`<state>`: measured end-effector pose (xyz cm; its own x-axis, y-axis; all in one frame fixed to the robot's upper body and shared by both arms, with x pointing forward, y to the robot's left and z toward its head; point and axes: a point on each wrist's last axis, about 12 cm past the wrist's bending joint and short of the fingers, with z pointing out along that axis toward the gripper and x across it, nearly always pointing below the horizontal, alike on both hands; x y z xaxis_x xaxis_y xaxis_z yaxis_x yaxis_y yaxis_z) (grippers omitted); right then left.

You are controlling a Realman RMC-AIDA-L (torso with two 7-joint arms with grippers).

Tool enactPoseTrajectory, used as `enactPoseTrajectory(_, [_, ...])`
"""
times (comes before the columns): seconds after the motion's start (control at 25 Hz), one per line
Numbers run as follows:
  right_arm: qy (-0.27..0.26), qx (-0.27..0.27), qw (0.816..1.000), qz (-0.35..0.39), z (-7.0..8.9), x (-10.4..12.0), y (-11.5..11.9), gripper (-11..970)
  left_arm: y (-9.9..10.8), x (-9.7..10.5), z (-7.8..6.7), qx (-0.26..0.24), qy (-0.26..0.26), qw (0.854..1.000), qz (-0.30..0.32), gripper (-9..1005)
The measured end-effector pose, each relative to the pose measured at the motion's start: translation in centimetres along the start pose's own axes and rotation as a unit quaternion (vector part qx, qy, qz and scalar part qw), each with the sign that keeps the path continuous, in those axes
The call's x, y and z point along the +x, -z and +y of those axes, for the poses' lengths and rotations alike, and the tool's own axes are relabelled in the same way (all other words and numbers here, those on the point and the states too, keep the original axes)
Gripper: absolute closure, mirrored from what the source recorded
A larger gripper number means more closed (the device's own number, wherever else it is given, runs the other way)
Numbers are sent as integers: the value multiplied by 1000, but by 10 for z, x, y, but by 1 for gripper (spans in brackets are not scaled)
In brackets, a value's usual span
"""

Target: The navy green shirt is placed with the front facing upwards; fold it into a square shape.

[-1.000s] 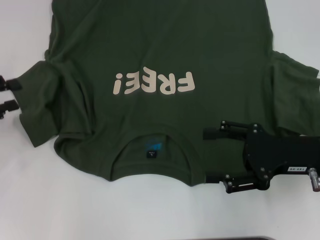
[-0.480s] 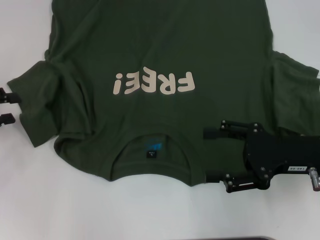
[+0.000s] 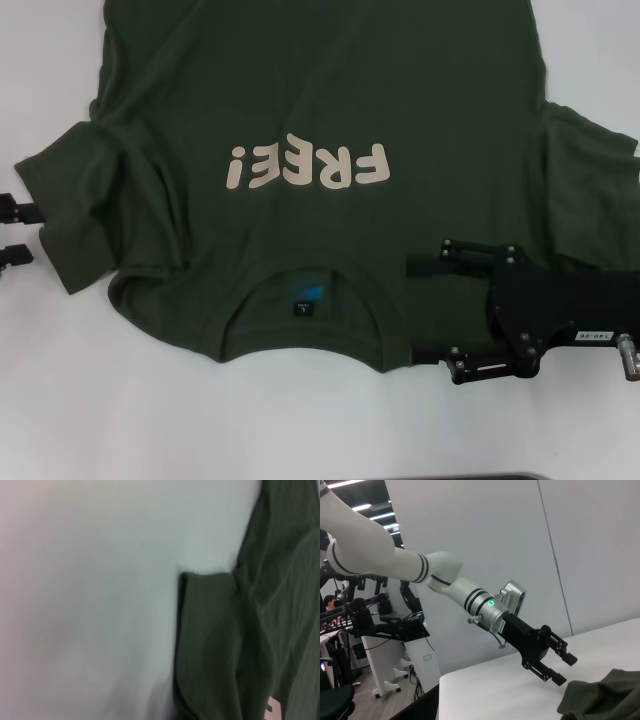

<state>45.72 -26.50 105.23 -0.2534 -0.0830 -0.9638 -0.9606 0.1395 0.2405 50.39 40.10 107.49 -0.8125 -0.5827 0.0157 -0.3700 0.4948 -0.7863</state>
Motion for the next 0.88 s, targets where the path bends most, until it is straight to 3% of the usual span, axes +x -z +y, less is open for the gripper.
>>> enactPoseTrajectory(0.88, [0,2,1000,1,0,0,1,46,-20,3,1,-4,11,1000,-3,420])
